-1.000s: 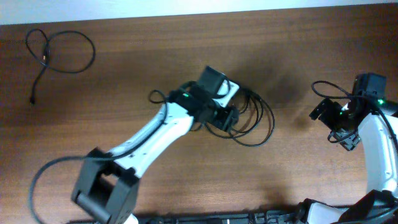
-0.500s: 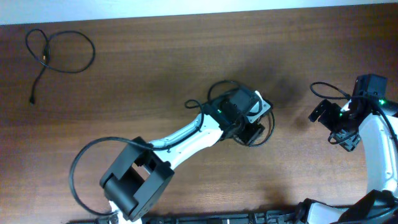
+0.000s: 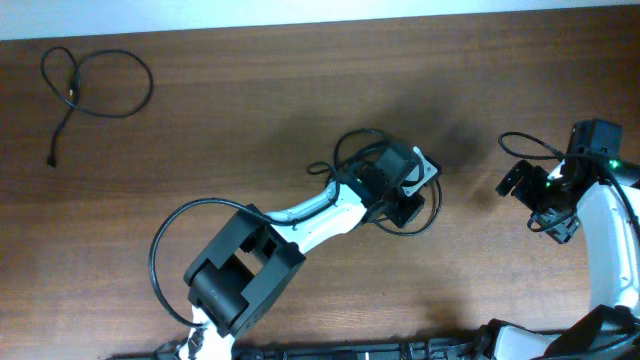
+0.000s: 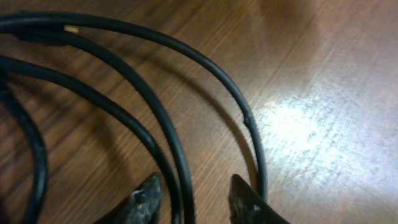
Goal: Untangle cables
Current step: 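Reach the left gripper to the remaining cable and grasp it near right gripper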
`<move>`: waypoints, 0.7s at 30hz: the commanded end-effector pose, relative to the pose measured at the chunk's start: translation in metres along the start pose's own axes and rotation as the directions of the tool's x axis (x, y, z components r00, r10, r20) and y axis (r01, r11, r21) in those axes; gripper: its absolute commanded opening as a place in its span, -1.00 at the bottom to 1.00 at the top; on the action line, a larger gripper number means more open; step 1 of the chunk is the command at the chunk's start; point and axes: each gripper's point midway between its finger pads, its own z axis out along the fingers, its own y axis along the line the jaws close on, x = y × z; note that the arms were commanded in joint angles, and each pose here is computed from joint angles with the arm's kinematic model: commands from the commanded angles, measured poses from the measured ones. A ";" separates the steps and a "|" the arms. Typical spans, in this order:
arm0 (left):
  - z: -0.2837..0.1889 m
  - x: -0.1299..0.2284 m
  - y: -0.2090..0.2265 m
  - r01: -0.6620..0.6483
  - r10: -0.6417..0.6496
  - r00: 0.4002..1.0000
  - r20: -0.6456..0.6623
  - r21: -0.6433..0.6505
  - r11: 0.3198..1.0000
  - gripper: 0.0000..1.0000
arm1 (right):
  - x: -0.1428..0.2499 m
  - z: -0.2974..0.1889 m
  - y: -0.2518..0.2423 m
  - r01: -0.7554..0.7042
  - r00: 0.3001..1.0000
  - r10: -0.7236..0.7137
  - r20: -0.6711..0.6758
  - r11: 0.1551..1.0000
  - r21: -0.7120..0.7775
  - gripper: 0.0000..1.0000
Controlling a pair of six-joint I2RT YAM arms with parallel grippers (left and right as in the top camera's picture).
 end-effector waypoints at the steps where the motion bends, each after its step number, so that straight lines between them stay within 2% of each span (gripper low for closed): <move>1: 0.002 0.000 0.013 0.006 -0.006 1.000 0.003 -0.073 0.997 -0.39 | -0.003 -0.007 0.002 0.011 1.000 -0.010 0.023 1.000 -0.015 0.97; 6: 0.002 -0.001 0.013 0.006 -0.005 1.000 0.006 -0.076 0.997 -0.49 | -0.003 -0.007 0.002 0.011 1.000 -0.010 0.023 1.000 -0.015 0.97; 7: 0.002 -0.001 0.013 0.006 -0.005 1.000 0.006 -0.076 0.997 -0.56 | -0.003 -0.007 0.002 0.011 1.000 -0.010 0.023 1.000 -0.015 0.97; 10: 0.000 -0.007 0.012 0.004 -0.003 1.000 0.018 -0.074 0.997 -1.00 | -0.003 -0.007 0.002 0.011 1.000 -0.010 0.023 1.000 -0.015 0.97; 12: -0.013 -0.022 0.008 -0.002 0.006 0.999 0.050 -0.073 0.997 -1.00 | -0.003 -0.007 0.002 0.011 1.000 -0.010 0.023 1.000 -0.015 0.97; 16: -0.072 -0.069 -0.001 -0.019 0.040 0.982 0.183 -0.118 0.993 -1.00 | 0.004 -0.007 0.010 0.010 1.000 -0.011 -0.012 0.998 -0.064 0.98; 21: -0.170 -0.112 0.004 0.018 0.071 0.929 0.363 -0.235 0.972 -1.00 | 0.019 -0.014 0.045 0.155 0.983 -0.176 -0.052 0.947 -0.281 0.97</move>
